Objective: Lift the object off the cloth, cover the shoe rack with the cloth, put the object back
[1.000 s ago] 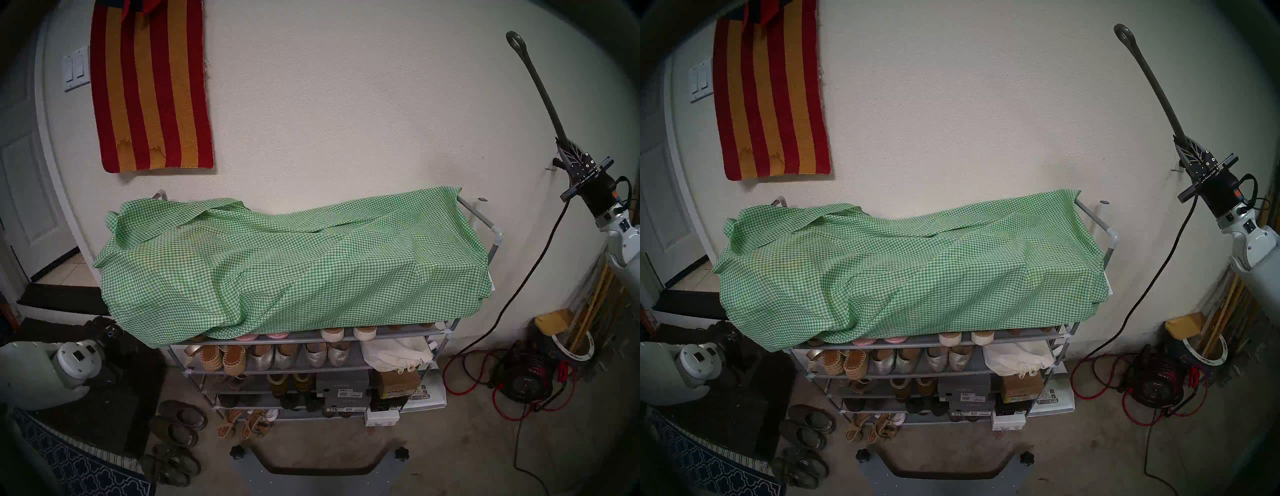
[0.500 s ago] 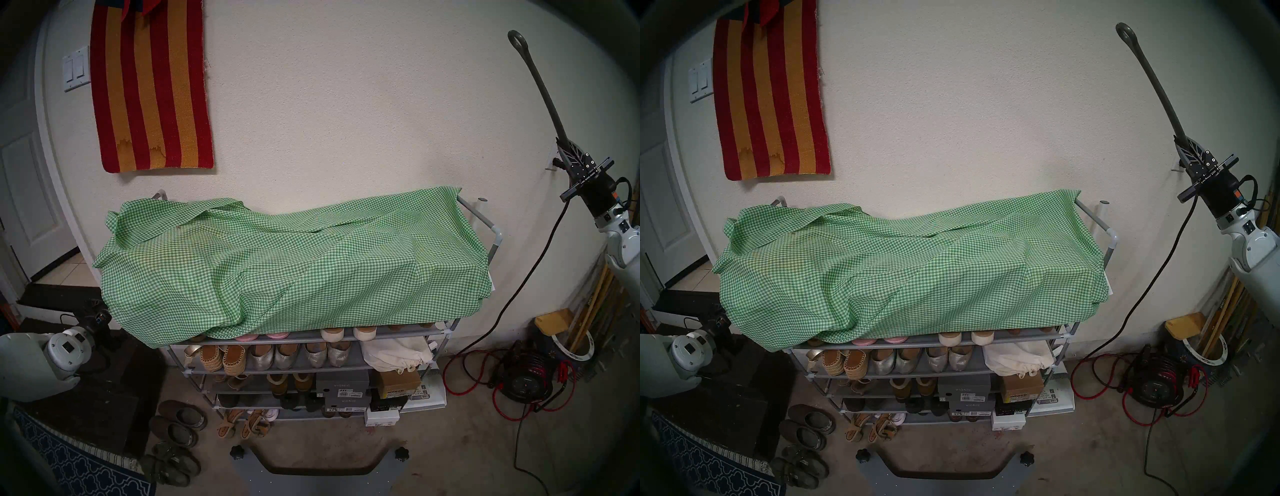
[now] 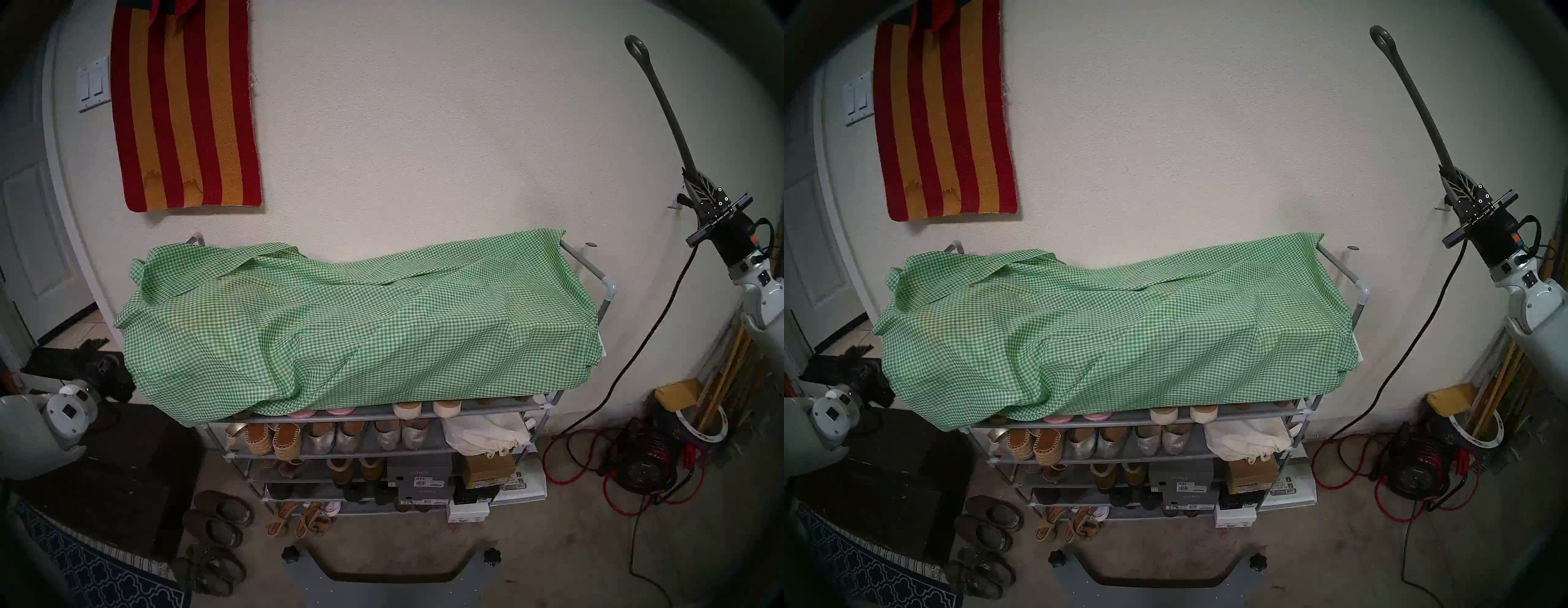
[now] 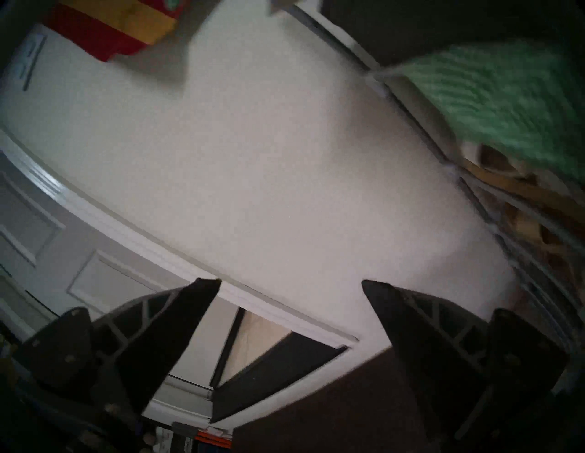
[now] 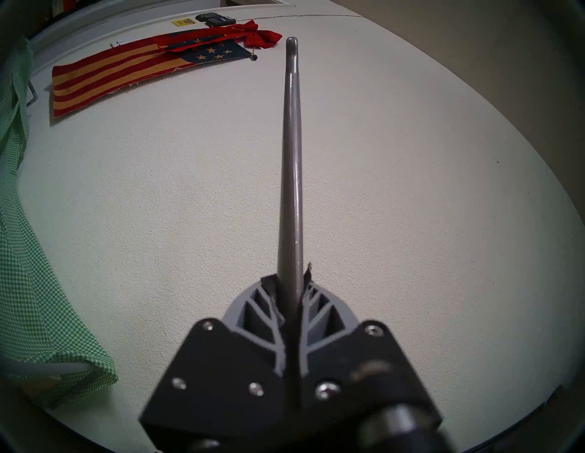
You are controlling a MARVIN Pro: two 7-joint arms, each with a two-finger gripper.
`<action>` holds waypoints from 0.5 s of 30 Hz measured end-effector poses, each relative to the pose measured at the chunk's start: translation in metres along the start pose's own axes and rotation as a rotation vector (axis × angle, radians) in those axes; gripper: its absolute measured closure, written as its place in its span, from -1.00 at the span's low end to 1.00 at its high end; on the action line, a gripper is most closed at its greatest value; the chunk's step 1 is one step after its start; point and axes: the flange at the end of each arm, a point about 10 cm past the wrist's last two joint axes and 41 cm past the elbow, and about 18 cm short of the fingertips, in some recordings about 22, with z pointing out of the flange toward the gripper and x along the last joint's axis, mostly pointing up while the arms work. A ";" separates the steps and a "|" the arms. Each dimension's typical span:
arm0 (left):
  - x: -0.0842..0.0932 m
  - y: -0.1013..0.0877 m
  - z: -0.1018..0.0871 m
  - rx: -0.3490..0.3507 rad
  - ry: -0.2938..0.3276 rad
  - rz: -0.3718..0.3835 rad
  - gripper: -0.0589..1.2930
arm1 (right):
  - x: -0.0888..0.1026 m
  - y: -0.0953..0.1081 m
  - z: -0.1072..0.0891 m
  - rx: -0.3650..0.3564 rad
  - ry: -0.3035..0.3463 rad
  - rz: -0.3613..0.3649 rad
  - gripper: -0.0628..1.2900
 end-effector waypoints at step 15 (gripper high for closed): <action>0.088 -0.108 0.030 0.334 0.321 -0.106 -0.97 | 0.000 -0.001 0.000 -0.013 0.001 0.005 0.87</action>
